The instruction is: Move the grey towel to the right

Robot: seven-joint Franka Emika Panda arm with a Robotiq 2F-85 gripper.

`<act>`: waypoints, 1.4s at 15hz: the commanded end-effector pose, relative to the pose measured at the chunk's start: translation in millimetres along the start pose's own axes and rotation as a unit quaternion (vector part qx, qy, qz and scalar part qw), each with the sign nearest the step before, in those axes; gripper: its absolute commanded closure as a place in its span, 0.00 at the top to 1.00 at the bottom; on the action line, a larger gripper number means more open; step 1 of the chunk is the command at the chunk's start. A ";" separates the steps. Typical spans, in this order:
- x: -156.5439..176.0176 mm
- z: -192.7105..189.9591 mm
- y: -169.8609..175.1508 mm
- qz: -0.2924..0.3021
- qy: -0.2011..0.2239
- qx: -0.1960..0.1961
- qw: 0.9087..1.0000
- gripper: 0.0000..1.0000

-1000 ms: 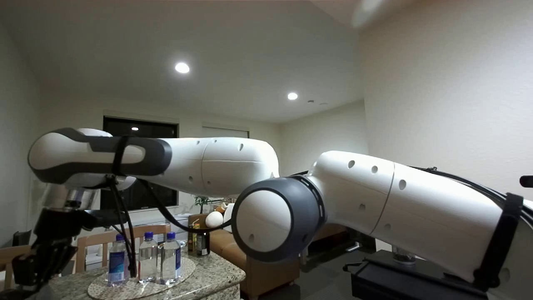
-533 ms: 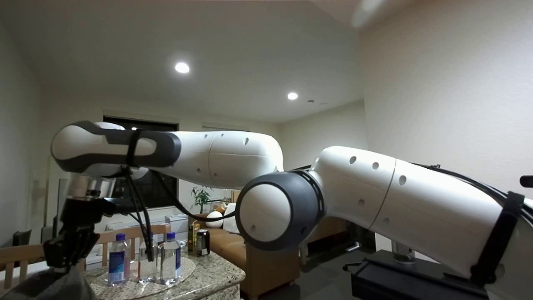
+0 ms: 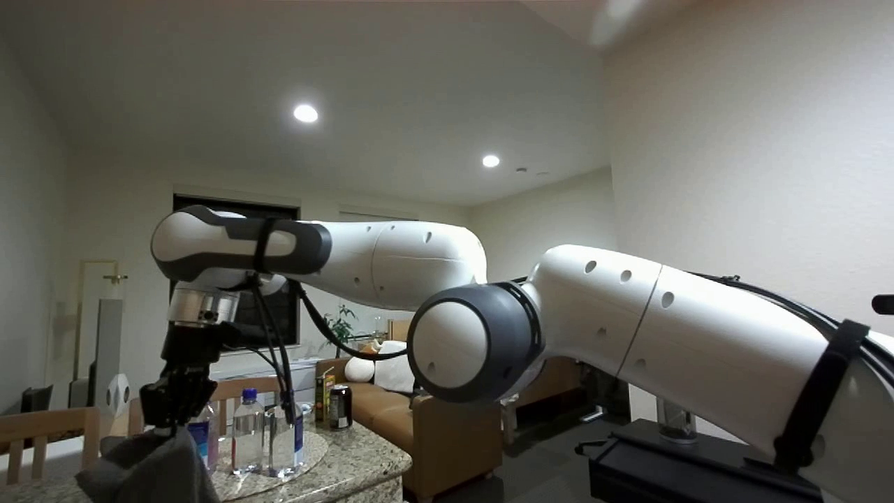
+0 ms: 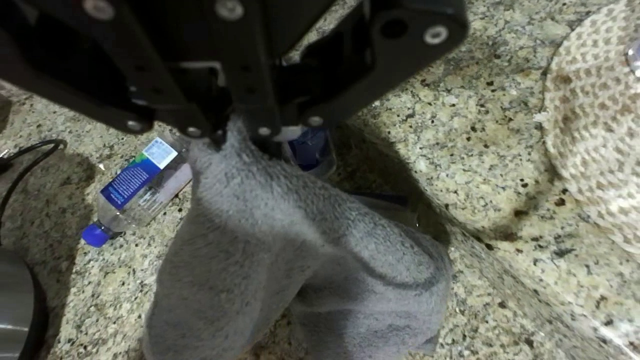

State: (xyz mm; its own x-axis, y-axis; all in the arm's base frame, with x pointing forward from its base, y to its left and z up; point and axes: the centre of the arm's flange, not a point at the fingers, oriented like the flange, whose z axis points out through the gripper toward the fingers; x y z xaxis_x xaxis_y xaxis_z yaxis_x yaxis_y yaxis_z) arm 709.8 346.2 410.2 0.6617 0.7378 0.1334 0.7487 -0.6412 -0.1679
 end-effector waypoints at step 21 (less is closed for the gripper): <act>-114.0 -42.4 122.5 0.088 -0.070 0.132 0.985 0.09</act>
State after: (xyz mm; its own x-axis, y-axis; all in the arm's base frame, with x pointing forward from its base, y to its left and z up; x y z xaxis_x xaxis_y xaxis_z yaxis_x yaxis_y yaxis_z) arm 727.7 174.6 415.8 0.7549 0.6538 -0.0523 0.5748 -0.6980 -0.4271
